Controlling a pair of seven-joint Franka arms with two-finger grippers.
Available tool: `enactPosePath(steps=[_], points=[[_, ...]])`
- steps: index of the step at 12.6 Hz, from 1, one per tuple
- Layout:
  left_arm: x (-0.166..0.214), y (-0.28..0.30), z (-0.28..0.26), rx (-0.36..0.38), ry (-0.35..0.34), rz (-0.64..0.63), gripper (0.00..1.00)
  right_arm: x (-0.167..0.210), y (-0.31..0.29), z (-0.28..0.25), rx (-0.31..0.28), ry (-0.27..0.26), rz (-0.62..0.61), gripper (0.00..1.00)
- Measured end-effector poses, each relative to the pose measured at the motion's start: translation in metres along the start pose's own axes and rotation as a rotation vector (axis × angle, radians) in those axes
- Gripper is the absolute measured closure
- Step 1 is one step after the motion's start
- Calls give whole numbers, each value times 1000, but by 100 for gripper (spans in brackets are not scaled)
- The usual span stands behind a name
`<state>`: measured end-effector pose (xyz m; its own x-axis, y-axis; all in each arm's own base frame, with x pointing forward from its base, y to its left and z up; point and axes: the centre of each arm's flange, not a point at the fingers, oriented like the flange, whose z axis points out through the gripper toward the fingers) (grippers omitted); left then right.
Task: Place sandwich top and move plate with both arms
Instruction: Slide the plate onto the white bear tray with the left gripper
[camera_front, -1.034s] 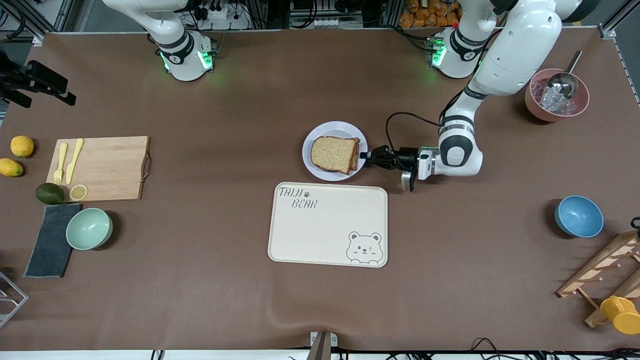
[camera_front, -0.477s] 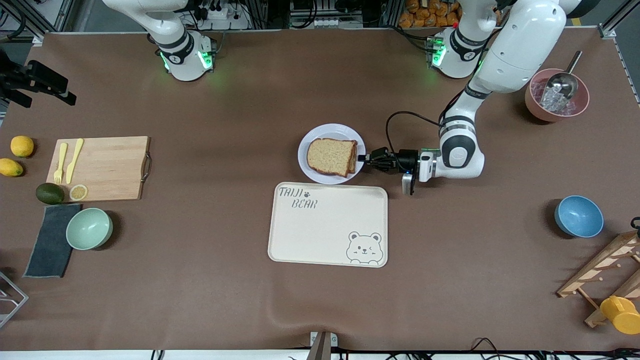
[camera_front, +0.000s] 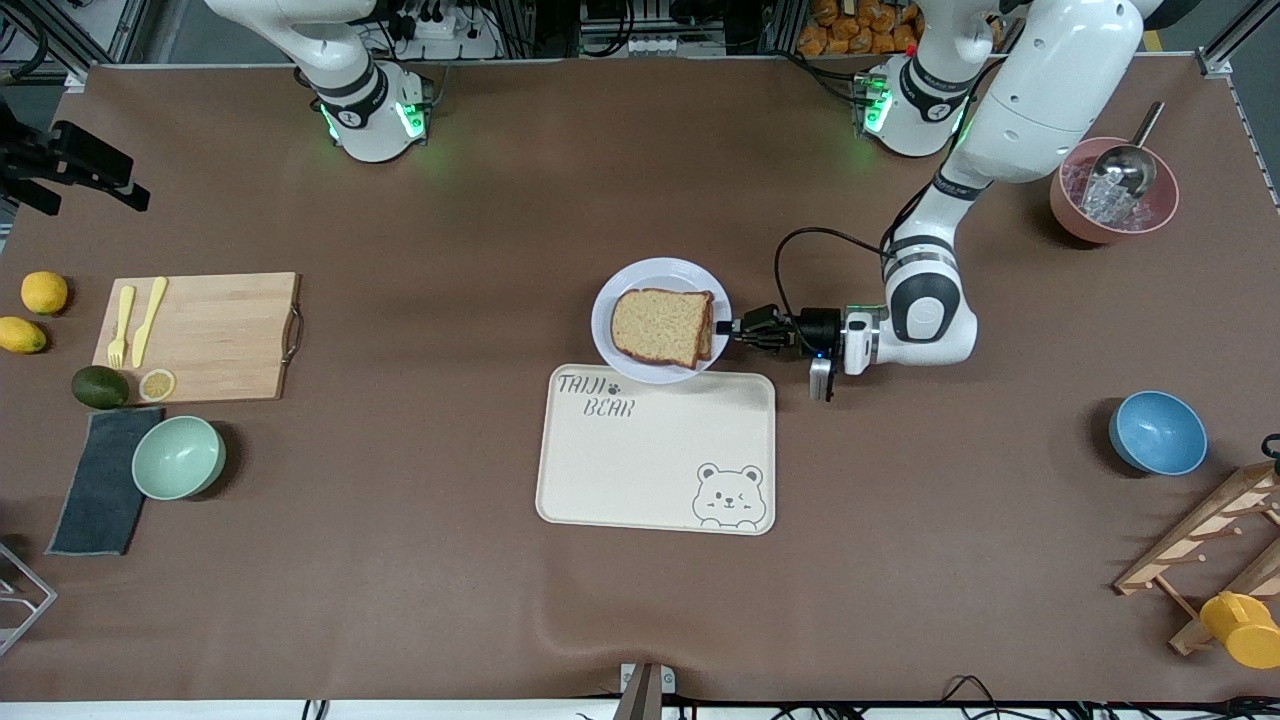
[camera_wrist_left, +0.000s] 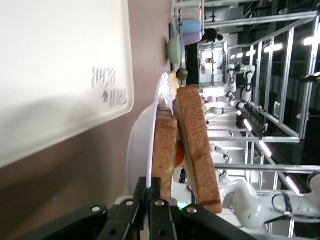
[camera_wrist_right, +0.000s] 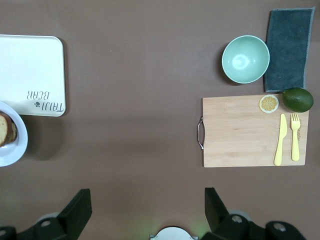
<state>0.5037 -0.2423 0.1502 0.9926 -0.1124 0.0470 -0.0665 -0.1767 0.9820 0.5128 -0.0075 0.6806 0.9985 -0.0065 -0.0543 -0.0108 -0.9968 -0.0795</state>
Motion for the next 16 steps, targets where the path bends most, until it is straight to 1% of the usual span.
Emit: enactPosePath(steps=[4, 9, 16], points=[[21, 14, 3, -28, 42, -15, 95, 0, 0, 1, 0, -1, 0, 0], [44, 21, 1, -40, 64, -40, 95, 1, 0, 2, 0, -4, 0, 0], [90, 2, -6, -18, 126, -39, 95, 1, 0, 2, 0, -5, 0, 0]])
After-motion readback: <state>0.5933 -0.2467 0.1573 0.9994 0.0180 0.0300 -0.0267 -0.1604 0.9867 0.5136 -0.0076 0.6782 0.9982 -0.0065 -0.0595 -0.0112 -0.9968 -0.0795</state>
